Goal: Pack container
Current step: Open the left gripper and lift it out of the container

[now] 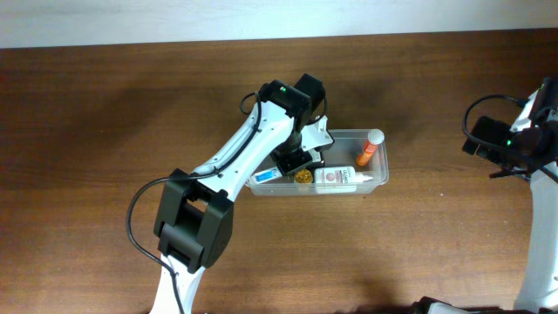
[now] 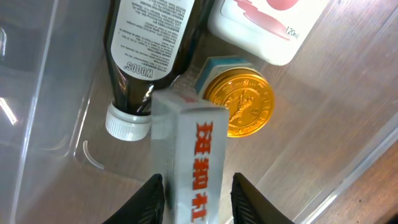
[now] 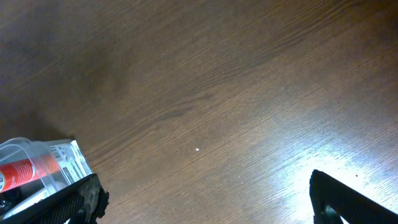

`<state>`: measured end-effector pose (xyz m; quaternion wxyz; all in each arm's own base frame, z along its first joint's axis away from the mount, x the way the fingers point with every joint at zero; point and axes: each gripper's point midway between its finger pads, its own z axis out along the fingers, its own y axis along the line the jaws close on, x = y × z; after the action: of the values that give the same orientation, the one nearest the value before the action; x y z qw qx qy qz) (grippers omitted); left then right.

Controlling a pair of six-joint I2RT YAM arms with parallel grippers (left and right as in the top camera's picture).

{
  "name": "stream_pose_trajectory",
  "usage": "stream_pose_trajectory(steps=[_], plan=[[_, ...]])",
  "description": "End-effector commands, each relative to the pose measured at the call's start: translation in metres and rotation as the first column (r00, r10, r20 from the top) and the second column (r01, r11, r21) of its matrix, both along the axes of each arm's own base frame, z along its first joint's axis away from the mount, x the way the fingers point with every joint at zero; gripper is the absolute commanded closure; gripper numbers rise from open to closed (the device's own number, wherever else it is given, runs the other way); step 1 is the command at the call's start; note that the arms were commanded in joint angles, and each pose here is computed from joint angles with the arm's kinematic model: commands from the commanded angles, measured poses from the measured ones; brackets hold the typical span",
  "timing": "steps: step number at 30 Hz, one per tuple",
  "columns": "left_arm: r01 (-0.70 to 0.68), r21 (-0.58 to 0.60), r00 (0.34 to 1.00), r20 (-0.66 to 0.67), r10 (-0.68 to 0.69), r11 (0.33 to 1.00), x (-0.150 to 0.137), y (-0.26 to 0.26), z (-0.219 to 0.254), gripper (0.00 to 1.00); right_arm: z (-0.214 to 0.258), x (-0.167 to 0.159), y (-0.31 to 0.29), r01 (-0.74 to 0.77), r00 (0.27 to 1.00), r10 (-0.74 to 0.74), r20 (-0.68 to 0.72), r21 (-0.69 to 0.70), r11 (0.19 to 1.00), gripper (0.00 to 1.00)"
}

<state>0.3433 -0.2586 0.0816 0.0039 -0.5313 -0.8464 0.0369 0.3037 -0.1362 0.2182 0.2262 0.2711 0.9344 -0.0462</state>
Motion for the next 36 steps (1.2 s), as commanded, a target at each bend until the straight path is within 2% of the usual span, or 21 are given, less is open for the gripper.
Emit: stream_pose_trajectory(steps=[1, 3, 4, 6, 22, 23, 29, 33, 36], plan=[[0.016, -0.003, 0.999, 0.044, -0.016, 1.0, 0.007, 0.002, 0.013, 0.64, 0.005, 0.003, -0.002, 0.008, 1.0, -0.008, 0.017, -0.003, 1.0, 0.02], [0.012, 0.023, 0.998, 0.06, -0.014, 1.0, 0.01, 0.007, 0.013, 0.63, 0.005, 0.003, -0.002, 0.008, 1.0, -0.008, 0.017, -0.003, 1.0, 0.02], [0.011, 0.035, 0.998, 0.066, -0.014, 0.999, 0.011, 0.009, 0.012, 0.57, 0.005, 0.003, -0.002, 0.007, 1.0, -0.007, 0.017, -0.003, 1.0, 0.02], [0.007, 0.05, 0.997, 0.074, -0.011, 0.999, 0.013, 0.013, 0.012, 0.51, 0.005, 0.003, -0.002, 0.007, 1.0, -0.007, 0.017, -0.003, 1.0, 0.02], [-0.027, 0.028, 0.994, 0.104, 0.024, 0.999, 0.027, 0.018, 0.013, 0.49, 0.005, 0.003, -0.002, 0.007, 1.0, -0.007, 0.017, -0.003, 1.0, 0.02], [-0.04, 0.021, 0.993, 0.112, 0.037, 0.999, 0.029, 0.016, 0.015, 0.46, 0.005, 0.003, -0.002, 0.007, 1.0, -0.007, 0.017, -0.003, 1.0, 0.02], [-0.199, -0.094, 0.955, 0.207, 0.215, 0.975, 0.054, 0.0, 0.062, 0.41, 0.005, 0.003, -0.002, 0.008, 1.0, -0.007, 0.017, -0.003, 1.0, 0.02], [-0.243, -0.181, 0.921, 0.264, 0.285, 0.953, 0.063, -0.006, 0.11, 0.32, 0.005, 0.003, -0.002, 0.007, 1.0, -0.007, 0.017, -0.003, 1.0, 0.02], [-0.241, -0.215, 0.909, 0.293, 0.298, 0.946, 0.06, -0.003, 0.141, 0.02, 0.005, 0.003, -0.002, 0.007, 1.0, -0.007, 0.017, -0.003, 1.0, 0.02]])
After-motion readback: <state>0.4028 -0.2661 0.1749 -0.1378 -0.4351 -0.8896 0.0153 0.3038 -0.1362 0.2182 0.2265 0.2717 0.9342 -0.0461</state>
